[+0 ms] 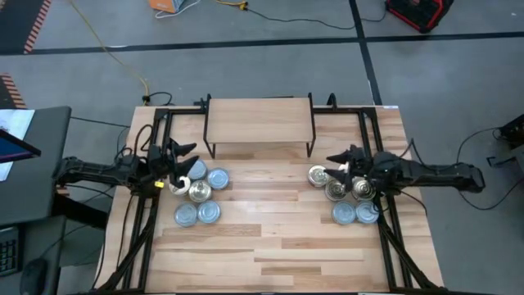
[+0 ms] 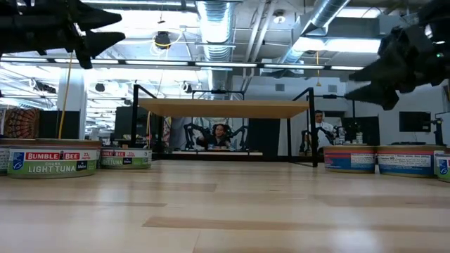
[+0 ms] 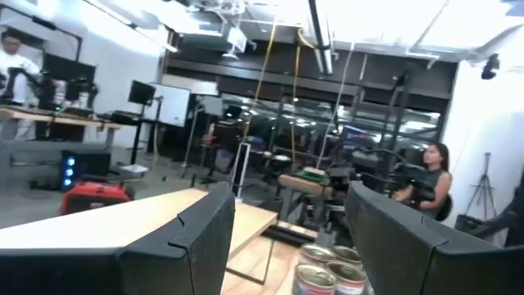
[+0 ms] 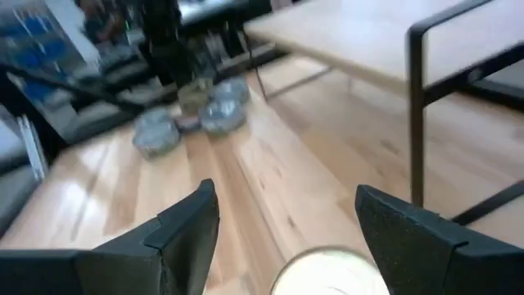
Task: Stack canned seafood by type on shelf
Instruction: Put the pink and blue tuna on the shelf
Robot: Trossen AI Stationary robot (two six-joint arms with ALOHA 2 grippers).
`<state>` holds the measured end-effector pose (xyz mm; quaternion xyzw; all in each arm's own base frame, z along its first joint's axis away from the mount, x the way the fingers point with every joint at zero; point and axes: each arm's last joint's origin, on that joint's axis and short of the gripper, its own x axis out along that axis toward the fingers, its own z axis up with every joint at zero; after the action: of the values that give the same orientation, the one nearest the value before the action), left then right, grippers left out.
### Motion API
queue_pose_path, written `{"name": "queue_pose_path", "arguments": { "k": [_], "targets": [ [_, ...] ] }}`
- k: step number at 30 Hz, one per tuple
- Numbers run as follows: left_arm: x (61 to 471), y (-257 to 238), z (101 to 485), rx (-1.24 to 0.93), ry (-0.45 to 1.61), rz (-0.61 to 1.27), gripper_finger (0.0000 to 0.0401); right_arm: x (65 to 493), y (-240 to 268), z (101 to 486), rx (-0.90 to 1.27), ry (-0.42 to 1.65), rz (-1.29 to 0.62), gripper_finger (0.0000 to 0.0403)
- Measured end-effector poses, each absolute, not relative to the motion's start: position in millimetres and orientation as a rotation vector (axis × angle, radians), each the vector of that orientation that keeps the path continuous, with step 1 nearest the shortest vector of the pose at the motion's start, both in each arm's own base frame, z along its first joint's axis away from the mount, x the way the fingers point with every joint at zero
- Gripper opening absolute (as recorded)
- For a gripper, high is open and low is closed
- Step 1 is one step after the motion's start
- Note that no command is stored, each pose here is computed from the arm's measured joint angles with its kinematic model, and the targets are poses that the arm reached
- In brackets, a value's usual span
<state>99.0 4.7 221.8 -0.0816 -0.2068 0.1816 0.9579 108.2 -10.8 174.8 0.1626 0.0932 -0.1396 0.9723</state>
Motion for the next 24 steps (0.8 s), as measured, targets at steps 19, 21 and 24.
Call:
{"name": "queue_pose_path", "arguments": {
  "k": [19, 21, 24],
  "targets": [
    [148, -24, 243, 0.011, 0.186, -0.032, 0.0215, 186, 9, 215, 0.212, 0.811, -0.317, 0.0311],
    [153, -27, 241, 0.053, 0.196, -0.02, 0.0214, 192, 12, 219, 0.19, 0.852, -0.324, 0.0311],
    [161, -31, 236, 0.059, 0.216, -0.017, 0.0214, 202, 16, 222, 0.169, 0.897, -0.317, 0.0311]
  ]
}}
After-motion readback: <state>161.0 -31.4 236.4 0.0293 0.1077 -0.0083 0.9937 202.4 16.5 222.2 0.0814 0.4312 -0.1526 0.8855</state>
